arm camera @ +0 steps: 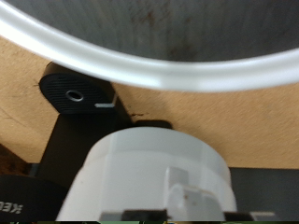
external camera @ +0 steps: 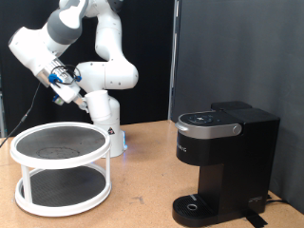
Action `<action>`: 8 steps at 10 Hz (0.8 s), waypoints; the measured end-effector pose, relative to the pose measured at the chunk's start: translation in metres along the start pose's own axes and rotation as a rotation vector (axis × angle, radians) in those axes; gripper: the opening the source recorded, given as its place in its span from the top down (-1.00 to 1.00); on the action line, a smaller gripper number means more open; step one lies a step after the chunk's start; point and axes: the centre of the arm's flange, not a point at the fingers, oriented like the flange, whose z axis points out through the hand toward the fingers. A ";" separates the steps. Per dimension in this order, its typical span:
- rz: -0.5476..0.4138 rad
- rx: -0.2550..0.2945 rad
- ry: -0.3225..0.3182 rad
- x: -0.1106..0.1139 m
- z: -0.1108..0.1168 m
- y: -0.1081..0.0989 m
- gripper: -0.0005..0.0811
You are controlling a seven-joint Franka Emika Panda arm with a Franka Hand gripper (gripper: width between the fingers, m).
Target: Make a cup of coffee with the keurig machine
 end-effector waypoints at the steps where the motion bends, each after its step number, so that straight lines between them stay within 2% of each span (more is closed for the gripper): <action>1: 0.028 0.001 0.002 -0.012 0.008 -0.002 0.96; 5: 0.133 0.039 0.022 -0.052 0.040 -0.014 0.96; 8: 0.145 0.060 0.032 -0.077 0.059 -0.029 0.96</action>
